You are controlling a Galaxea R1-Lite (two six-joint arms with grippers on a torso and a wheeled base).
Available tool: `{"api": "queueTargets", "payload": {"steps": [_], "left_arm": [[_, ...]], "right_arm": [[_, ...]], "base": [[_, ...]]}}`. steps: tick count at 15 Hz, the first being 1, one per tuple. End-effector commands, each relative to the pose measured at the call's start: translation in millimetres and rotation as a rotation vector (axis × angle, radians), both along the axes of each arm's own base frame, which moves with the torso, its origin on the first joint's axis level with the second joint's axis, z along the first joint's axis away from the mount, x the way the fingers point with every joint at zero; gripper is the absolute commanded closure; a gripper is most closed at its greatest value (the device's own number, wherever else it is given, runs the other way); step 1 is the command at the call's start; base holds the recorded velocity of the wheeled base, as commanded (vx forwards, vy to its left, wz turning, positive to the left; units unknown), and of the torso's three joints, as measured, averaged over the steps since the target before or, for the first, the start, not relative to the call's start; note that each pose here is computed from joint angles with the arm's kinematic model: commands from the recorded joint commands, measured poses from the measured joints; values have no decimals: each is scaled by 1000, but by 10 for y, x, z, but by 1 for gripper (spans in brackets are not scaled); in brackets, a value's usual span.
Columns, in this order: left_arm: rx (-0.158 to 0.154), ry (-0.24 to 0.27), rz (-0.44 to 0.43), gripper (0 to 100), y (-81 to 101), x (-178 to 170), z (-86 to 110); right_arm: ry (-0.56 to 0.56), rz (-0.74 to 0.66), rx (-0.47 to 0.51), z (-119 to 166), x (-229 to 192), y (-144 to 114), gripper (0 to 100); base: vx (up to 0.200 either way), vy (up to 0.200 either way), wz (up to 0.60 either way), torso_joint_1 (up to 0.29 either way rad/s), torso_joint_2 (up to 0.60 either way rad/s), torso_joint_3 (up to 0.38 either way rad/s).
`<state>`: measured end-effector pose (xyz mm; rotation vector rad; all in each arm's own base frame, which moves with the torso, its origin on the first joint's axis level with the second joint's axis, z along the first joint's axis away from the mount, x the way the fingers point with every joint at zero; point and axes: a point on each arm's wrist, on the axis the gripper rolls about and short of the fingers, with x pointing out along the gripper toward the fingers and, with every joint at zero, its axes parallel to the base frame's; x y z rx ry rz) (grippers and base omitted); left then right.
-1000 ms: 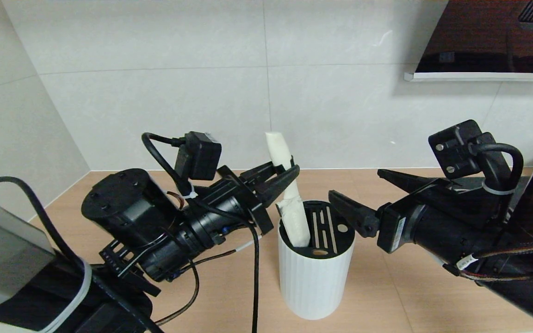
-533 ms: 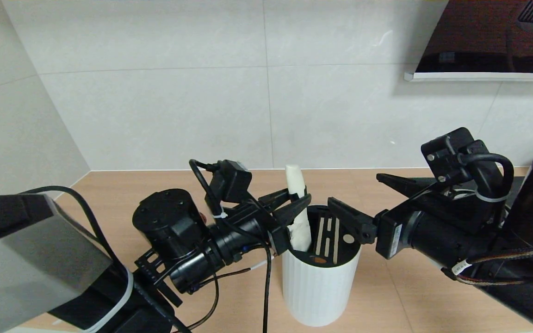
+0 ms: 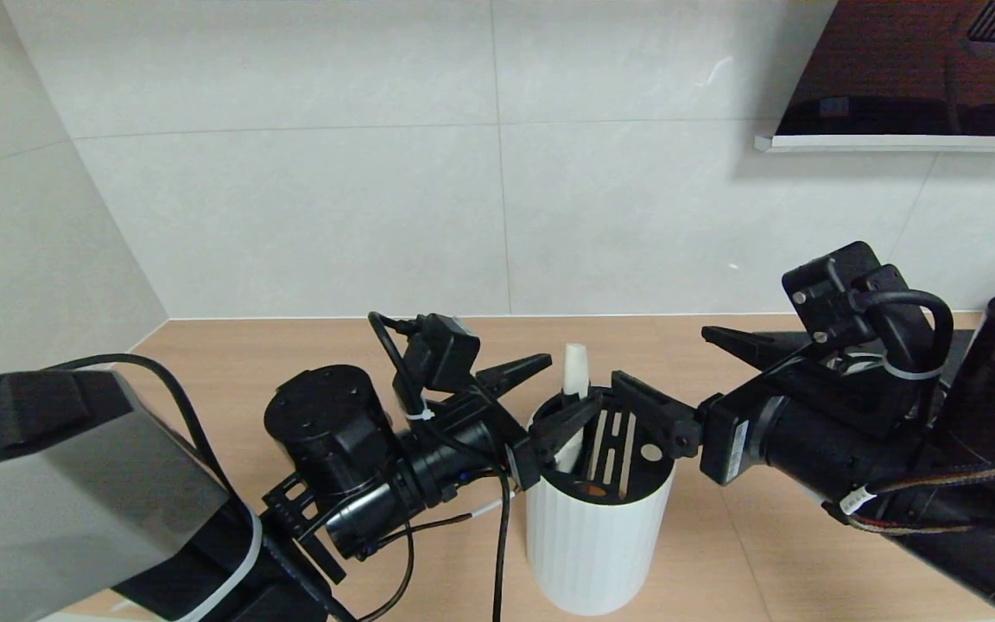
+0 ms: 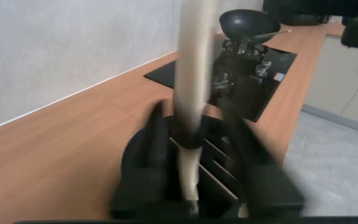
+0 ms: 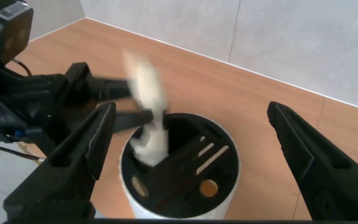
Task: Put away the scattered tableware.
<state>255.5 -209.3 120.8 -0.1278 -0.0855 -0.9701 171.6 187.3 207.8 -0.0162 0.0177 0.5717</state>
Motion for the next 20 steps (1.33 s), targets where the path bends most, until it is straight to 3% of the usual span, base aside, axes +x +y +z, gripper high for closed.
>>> {"api": "queueTargets", "payload": {"steps": [1,4,6,8,11,13,15,16,17,20], "left_arm": [[-9,-9,1,0,14,-23,46],[-15,-9,11,0,15,-28,62],[-37,-26,10,0,39,-59,156],[-104,-88,8,0,123,-178,454],[-259,-217,64,0,454,-517,1053],[-314,-261,113,0,689,-777,1221],[-302,-255,136,0,998,-1113,1178],[-295,-249,149,0,1066,-1172,1150],[-272,-239,206,0,1310,-1373,1041],[-287,-229,279,0,1735,-1945,735]], "right_arm": [[0,0,-1,-3,1,3,0],[0,0,-1,-3,1,3,0],[-4,-4,4,6,14,0,0],[-25,-70,26,73,141,-105,0],[-85,-185,80,181,278,-336,0],[-145,-273,122,269,234,-532,0],[-196,-389,158,303,14,-874,0],[-200,-412,158,285,-50,-957,0],[-203,-499,145,157,-277,-1262,0],[-246,-604,148,-46,-773,-1648,0]], "base": [[0,0,0,0,0,0],[0,0,0,0,0,0],[0,0,0,0,0,0],[0,0,0,0,0,0],[0,0,0,0,0,0],[0,0,0,0,0,0],[0,0,0,0,0,0],[0,0,0,0,0,0],[0,0,0,0,0,0],[0,0,0,0,0,0]]}}
